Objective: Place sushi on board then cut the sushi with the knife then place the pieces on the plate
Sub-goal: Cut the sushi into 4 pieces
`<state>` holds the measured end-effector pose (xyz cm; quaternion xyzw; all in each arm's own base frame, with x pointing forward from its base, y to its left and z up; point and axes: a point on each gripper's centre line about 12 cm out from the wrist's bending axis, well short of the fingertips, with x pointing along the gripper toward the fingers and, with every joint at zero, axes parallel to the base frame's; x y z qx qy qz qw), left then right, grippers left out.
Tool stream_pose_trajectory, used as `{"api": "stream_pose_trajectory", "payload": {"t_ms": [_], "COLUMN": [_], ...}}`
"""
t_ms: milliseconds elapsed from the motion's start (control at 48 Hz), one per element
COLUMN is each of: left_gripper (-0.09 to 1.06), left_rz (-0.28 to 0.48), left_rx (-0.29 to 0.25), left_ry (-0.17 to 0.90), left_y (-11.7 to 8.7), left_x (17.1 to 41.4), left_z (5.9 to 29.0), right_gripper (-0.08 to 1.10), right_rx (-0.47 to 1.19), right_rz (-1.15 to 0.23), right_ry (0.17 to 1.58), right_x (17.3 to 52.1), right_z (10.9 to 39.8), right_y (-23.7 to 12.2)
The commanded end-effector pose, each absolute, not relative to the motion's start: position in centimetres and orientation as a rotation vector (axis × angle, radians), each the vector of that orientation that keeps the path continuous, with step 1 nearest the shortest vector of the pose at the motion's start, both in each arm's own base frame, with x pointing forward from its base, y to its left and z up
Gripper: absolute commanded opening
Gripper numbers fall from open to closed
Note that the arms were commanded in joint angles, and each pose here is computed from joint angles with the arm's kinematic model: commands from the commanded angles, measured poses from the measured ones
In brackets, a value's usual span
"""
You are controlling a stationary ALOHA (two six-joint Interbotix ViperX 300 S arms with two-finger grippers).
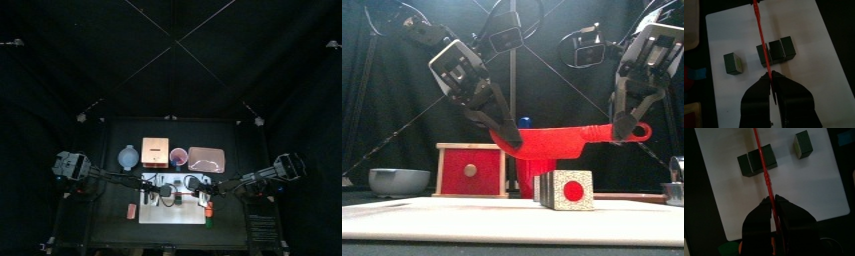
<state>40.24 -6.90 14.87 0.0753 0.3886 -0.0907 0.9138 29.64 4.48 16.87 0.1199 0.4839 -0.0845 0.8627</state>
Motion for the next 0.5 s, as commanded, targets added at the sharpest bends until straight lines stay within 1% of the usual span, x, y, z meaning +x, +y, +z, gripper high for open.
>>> {"api": "stream_pose_trajectory", "payload": {"t_ms": [21,146,500], "left_gripper": [0.42,0.42,0.42], "left_rz": [-0.214,-0.209,-0.202], "left_rx": [0.147,0.124,0.087], "left_ry": [0.790,0.800,0.816], "left_y": [-8.5,-8.6,-8.8], "left_x": [40.5,40.7,40.7], "left_z": [15.3,14.9,14.4], "right_gripper": [0.37,0.37,0.37], "right_rx": [0.265,0.260,0.260], "right_rz": [-0.186,-0.191,-0.199], "right_ry": [1.023,1.041,1.060], "right_x": [29.6,29.5,29.4], "right_z": [16.8,16.2,15.6], "right_y": [4.4,4.4,4.4]}}
